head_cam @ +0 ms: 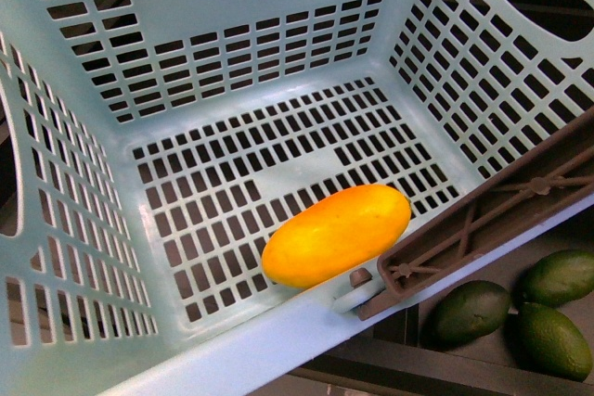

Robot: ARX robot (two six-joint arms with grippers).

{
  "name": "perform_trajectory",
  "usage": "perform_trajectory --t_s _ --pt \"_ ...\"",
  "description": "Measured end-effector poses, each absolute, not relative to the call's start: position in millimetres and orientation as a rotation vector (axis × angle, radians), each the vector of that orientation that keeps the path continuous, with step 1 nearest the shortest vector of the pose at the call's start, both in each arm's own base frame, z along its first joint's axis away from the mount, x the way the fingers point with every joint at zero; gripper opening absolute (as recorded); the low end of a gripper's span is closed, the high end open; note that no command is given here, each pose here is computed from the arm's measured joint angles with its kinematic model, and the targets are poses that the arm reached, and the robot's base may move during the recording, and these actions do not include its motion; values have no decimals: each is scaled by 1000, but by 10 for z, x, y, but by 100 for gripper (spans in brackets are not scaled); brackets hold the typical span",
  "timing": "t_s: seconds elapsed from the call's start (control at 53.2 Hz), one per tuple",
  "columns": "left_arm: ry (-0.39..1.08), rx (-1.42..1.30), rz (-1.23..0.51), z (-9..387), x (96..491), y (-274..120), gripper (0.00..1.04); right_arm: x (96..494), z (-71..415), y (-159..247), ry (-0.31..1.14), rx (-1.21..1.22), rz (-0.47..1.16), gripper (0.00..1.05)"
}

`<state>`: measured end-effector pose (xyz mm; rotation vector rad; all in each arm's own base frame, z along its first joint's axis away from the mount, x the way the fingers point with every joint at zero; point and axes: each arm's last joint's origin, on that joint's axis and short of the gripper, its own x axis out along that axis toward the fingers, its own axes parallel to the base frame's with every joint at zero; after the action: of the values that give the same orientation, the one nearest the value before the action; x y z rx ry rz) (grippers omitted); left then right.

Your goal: Pick mango and avocado into basket

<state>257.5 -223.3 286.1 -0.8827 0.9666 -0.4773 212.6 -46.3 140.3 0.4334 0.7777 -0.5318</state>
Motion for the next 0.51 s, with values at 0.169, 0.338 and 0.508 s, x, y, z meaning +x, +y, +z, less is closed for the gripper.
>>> perform_trajectory --t_s 0.169,0.338,0.508 --pt "973 -884 -485 2861 2572 -2235 5 2577 1032 -402 886 459 -417 96" --pt "974 -883 -487 2861 2571 -2236 5 2834 803 -324 947 445 -352 96" --pt "973 -884 -485 2861 2572 -2235 5 3018 633 -276 990 426 -316 96"
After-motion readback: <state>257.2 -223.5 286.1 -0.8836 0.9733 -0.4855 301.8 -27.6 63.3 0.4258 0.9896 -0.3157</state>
